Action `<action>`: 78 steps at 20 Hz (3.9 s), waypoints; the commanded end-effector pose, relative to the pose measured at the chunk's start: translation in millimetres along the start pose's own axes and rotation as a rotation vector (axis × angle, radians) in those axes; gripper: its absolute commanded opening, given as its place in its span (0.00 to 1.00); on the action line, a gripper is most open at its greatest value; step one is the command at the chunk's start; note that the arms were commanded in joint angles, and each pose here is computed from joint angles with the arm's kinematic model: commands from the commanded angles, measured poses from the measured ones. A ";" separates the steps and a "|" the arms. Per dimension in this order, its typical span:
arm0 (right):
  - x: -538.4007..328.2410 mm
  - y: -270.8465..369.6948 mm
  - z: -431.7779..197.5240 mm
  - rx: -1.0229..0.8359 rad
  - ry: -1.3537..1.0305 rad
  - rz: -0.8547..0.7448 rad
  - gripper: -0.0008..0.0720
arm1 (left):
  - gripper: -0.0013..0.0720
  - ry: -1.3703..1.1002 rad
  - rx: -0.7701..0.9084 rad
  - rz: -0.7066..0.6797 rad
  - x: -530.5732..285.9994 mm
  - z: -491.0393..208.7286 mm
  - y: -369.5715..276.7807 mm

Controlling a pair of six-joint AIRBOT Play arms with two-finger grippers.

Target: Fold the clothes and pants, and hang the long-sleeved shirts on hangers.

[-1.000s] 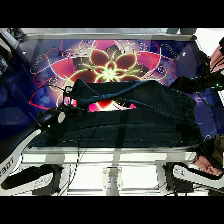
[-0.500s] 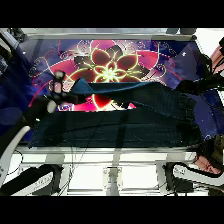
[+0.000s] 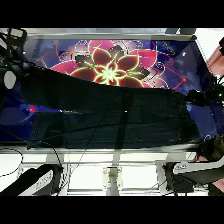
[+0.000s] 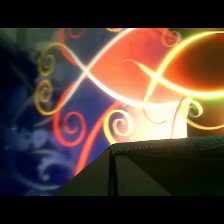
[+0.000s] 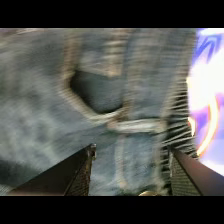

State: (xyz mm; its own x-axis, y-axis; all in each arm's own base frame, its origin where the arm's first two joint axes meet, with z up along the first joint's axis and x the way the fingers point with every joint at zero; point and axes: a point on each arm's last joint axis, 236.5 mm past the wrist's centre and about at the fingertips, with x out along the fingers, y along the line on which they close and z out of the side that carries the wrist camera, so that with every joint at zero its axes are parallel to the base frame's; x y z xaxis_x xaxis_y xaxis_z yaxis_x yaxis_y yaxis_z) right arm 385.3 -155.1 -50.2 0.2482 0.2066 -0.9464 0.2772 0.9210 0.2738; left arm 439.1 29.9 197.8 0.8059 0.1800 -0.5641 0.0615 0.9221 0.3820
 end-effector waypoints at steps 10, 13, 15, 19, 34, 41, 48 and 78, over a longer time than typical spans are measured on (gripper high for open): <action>67.1 28.3 70.0 0.114 -0.162 0.196 0.44 | 0.05 0.213 0.010 0.001 43.4 -49.3 3.6; 62.9 58.3 90.8 0.039 -0.187 0.216 0.04 | 0.05 0.368 -0.059 0.046 32.0 -85.3 18.6; 42.6 76.4 113.2 -0.017 -0.239 0.223 0.04 | 0.05 0.514 -0.061 0.121 11.4 -112.9 38.5; -3.6 88.5 148.9 -0.045 -0.327 0.213 0.03 | 0.05 0.598 -0.137 0.216 -12.4 -121.8 62.0; -21.8 86.8 188.4 0.042 -0.491 0.212 0.03 | 0.05 0.519 -0.183 0.091 70.3 -124.9 53.8; 10.1 117.1 224.7 0.129 -0.627 0.208 0.03 | 0.05 0.505 -0.214 0.035 158.4 -144.4 22.9; 9.9 107.2 247.3 0.246 -0.734 0.204 0.03 | 0.17 0.303 -0.289 0.048 203.2 -101.2 25.3; -60.3 79.9 14.1 -0.132 0.116 0.155 0.46 | 0.66 0.973 -0.524 -0.511 -98.2 -324.3 -77.8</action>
State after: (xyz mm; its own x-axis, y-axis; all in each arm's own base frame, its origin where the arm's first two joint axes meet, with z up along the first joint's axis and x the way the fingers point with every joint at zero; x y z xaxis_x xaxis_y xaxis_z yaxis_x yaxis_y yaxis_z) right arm 424.1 -107.8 29.9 0.2086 0.3580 -0.9101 0.1208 0.9141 0.3872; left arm 191.9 87.8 1.4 -0.0460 -0.1249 -0.9911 -0.1555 0.9810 -0.1164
